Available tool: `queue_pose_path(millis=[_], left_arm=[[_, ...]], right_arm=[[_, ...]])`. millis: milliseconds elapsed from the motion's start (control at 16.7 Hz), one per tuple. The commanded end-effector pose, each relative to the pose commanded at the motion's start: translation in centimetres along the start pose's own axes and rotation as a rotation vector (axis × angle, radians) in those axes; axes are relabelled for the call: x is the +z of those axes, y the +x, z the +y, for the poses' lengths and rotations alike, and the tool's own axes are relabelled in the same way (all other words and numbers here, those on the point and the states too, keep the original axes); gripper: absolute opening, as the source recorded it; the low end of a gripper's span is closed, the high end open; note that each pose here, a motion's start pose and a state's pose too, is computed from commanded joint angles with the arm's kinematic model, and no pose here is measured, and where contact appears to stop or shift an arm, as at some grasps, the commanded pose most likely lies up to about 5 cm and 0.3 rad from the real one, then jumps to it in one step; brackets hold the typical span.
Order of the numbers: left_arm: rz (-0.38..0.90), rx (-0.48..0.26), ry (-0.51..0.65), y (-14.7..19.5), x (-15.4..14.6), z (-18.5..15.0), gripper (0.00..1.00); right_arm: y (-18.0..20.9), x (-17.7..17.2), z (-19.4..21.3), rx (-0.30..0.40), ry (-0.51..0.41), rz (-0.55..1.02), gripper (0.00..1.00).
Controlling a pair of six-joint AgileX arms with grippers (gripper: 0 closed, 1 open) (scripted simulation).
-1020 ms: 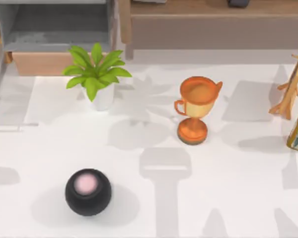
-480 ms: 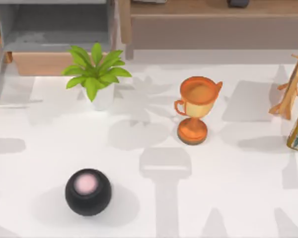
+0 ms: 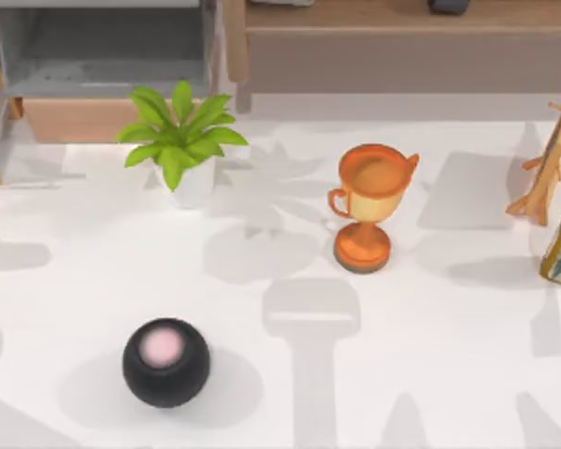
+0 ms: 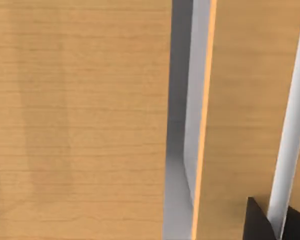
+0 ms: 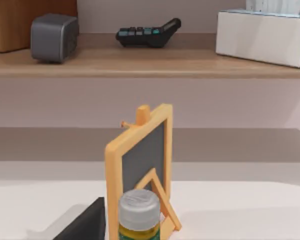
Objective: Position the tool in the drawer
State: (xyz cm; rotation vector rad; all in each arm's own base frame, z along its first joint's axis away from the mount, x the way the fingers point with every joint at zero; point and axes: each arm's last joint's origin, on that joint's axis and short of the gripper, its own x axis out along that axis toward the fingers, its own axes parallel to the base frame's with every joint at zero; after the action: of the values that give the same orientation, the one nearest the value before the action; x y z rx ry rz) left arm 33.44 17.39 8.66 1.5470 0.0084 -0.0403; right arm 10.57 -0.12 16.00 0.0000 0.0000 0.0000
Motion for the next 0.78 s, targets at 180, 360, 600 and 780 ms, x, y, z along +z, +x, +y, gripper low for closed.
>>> queue_pose_path(millis=[180, 360, 600, 780], left_arm=[[0.005, 0.015, 0.006, 3.1, -0.2, 0.5, 0.00], [0.007, 0.009, 0.003, 4.3, 0.0, 0.5, 0.00], [0.009, 0.004, 0.000, 4.2, -0.1, 0.4, 0.00], [0.005, -0.005, -0.002, 5.9, -0.1, 0.1, 0.00]], right_arm=[[0.0, 0.0, 0.0, 0.000, 0.000, 0.000, 1.00], [0.0, 0.0, 0.0, 0.000, 0.000, 0.000, 1.00], [0.0, 0.0, 0.0, 0.000, 0.000, 0.000, 1.00], [0.0, 0.0, 0.0, 0.000, 0.000, 0.000, 1.00]])
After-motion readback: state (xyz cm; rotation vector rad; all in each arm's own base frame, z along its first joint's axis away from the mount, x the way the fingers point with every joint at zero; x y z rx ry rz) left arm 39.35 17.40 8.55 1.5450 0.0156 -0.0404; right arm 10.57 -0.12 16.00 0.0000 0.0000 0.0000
